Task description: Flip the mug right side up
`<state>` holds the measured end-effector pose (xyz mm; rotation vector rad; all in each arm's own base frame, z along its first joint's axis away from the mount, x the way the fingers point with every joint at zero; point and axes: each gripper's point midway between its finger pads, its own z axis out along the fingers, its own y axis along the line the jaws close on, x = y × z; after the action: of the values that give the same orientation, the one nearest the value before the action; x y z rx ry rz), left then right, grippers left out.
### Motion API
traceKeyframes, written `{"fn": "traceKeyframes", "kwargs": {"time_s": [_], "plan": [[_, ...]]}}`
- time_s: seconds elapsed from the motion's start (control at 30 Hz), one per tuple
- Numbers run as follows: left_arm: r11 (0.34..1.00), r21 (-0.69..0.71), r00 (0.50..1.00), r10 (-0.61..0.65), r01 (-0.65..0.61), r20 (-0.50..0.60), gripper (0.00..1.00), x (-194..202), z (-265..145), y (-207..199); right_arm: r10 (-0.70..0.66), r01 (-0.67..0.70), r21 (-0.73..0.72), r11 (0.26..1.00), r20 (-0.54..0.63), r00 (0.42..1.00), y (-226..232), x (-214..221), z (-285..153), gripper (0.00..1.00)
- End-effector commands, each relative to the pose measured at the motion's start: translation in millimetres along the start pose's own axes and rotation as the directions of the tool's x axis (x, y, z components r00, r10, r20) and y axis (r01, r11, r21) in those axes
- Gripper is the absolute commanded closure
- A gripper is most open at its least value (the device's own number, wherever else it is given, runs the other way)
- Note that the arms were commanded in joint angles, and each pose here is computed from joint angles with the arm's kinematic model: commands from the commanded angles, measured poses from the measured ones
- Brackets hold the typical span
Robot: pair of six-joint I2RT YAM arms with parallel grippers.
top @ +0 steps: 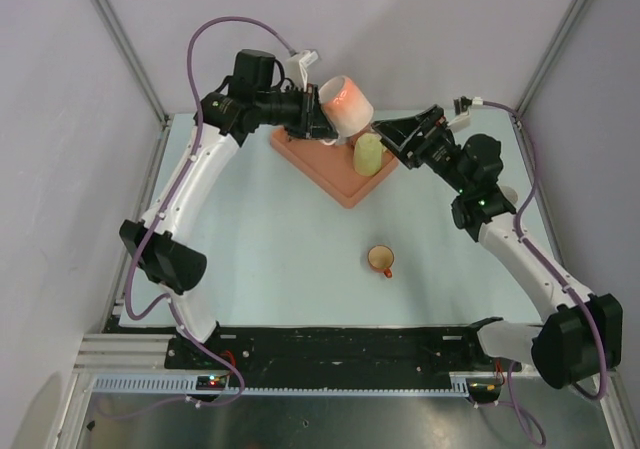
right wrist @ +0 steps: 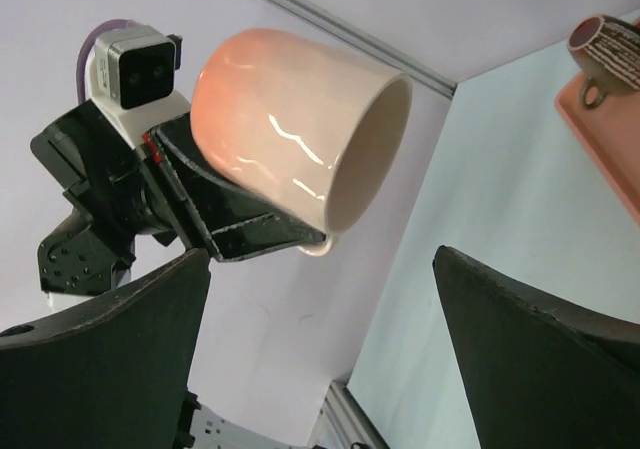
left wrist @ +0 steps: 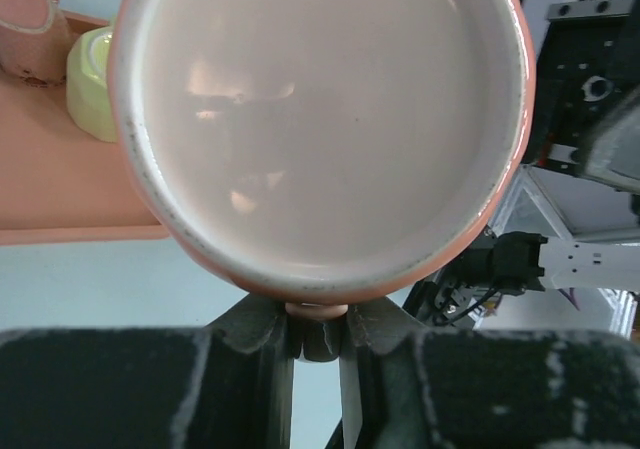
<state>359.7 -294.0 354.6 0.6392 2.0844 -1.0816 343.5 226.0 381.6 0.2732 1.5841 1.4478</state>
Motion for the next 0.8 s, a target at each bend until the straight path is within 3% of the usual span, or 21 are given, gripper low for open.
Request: {"fn": "traceKeyframes", "kwargs": {"time_s": [0.0, 0.3, 0.37, 0.43, 0.53, 0.6, 0.63, 0.7, 0.73, 0.77], "plan": [[0.989, 0.132, 0.995, 0.054, -0.066, 0.088, 1.00, -25.0, -14.9, -45.4, 0.022, -0.017, -0.115, 0.993, 0.044, 0.999, 28.6, -12.7, 9.6, 0.01], [0.965, 0.260, 1.000, 0.018, -0.018, 0.003, 1.00, -0.6, -7.9, -80.6, 0.062, -0.042, -0.300, 0.953, 0.055, 0.997, 82.9, -13.0, 23.1, 0.01], [0.965, 0.261, 1.000, 0.013, -0.010, -0.010, 1.00, 4.0, -4.6, -80.3, 0.062, -0.035, -0.343, 0.939, 0.069, 0.996, 96.5, -16.8, 21.5, 0.08], [0.966, 0.259, 1.000, 0.012, -0.007, -0.017, 1.00, 6.4, -2.6, -78.8, 0.055, -0.020, -0.375, 0.927, 0.084, 0.995, 106.3, -19.1, 19.4, 0.30], [0.967, 0.252, 0.999, 0.032, -0.027, -0.015, 1.00, 8.1, -0.7, -75.3, 0.040, -0.004, -0.366, 0.931, 0.091, 0.995, 106.8, -19.7, 18.0, 0.83], [0.969, 0.241, 0.999, 0.050, -0.047, -0.009, 0.99, 8.0, -0.2, -69.4, 0.012, 0.017, -0.328, 0.944, 0.088, 0.996, 99.7, -17.8, 18.0, 0.96], [0.973, 0.224, 0.998, 0.059, -0.057, -0.001, 0.79, 6.8, -0.9, -64.5, -0.006, 0.029, -0.297, 0.954, 0.079, 0.997, 93.2, -14.9, 18.9, 0.98], [0.985, 0.147, 0.996, 0.084, -0.085, 0.017, 0.25, 4.3, -3.8, -43.7, -0.092, 0.104, -0.206, 0.973, 0.066, 0.994, 77.3, -8.4, 20.0, 0.99], [0.990, 0.087, 0.994, 0.110, -0.112, 0.028, 0.13, 1.5, -7.7, -28.1, -0.166, 0.174, -0.143, 0.974, 0.067, 0.984, 67.3, -5.8, 19.8, 1.00], [0.991, 0.002, 0.990, 0.135, -0.135, 0.030, 0.07, -0.4, -12.2, -10.2, -0.220, 0.223, -0.075, 0.972, 0.040, 0.975, 58.3, 1.6, 19.5, 1.00]]}}
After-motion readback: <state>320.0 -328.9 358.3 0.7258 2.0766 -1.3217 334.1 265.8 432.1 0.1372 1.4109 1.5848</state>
